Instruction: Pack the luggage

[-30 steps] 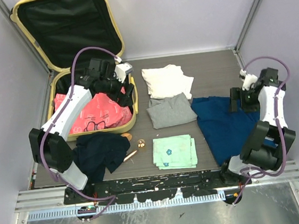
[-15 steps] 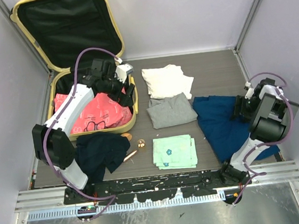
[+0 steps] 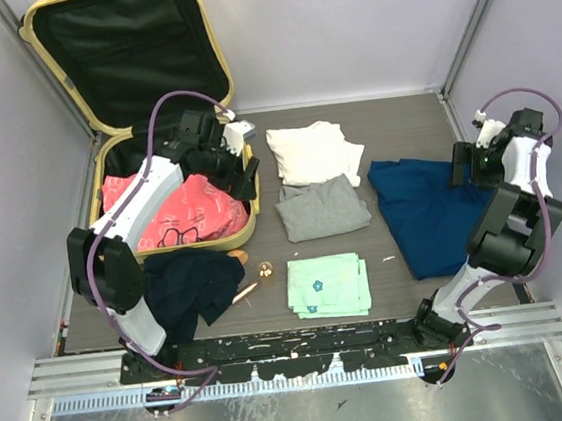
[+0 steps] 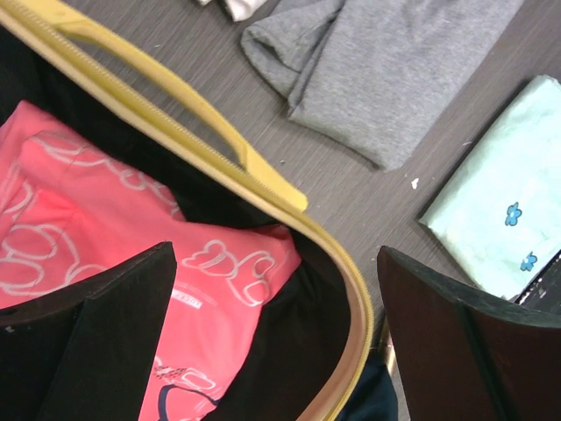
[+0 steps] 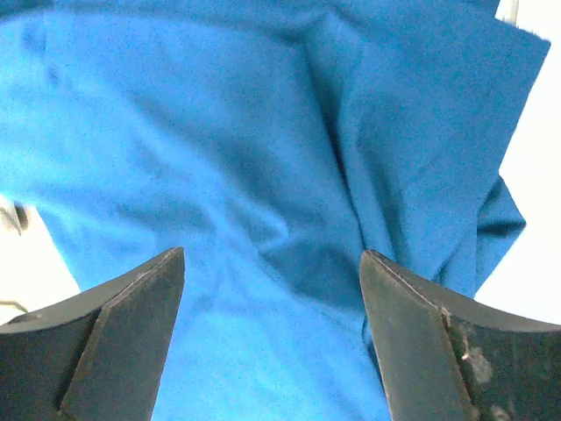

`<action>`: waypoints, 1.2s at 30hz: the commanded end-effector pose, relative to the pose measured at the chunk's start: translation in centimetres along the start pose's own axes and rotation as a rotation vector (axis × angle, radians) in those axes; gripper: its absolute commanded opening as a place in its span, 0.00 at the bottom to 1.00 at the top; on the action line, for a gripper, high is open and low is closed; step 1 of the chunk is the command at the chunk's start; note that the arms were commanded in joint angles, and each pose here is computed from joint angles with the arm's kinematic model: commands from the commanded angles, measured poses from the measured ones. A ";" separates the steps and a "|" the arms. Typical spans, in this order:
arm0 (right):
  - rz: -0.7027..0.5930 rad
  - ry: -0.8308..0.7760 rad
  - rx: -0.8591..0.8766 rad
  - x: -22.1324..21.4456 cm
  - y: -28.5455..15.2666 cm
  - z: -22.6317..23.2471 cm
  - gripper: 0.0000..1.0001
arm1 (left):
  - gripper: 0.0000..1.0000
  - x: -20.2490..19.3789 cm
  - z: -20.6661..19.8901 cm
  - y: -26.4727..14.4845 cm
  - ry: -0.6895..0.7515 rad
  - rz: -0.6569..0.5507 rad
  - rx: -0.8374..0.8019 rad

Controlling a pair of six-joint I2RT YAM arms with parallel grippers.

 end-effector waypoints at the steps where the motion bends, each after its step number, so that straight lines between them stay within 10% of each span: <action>1: 0.069 -0.211 -0.009 -2.9 -4.1 0.8 0.86 | 0.98 2.1 -2.3 -0.3 0.055 -0.088 -0.042; 11: 0.280 -0.073 0.115 -11.8 0.8 3.4 0.81 | 0.99 1.6 -4.1 0.9 0.020 -0.062 -0.106; 24: 0.160 -0.125 0.249 -5.9 1.0 10.0 0.82 | 0.99 2.3 -7.9 4.1 -0.026 -0.033 -0.184; 36: 0.095 -0.074 -0.095 -4.3 -4.5 1.1 1.00 | 0.98 4.2 -13.6 7.9 -0.061 -0.146 -0.197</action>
Point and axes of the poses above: each gripper's point midway between its finger pads, its own y axis out along the fingers, its own z axis along the line the jaws close on, x = y × z, the point moved 9 cm from there along -y, back along the fingers, and after that the axes turned 3 degrees about -y, right-handed, at the moved point
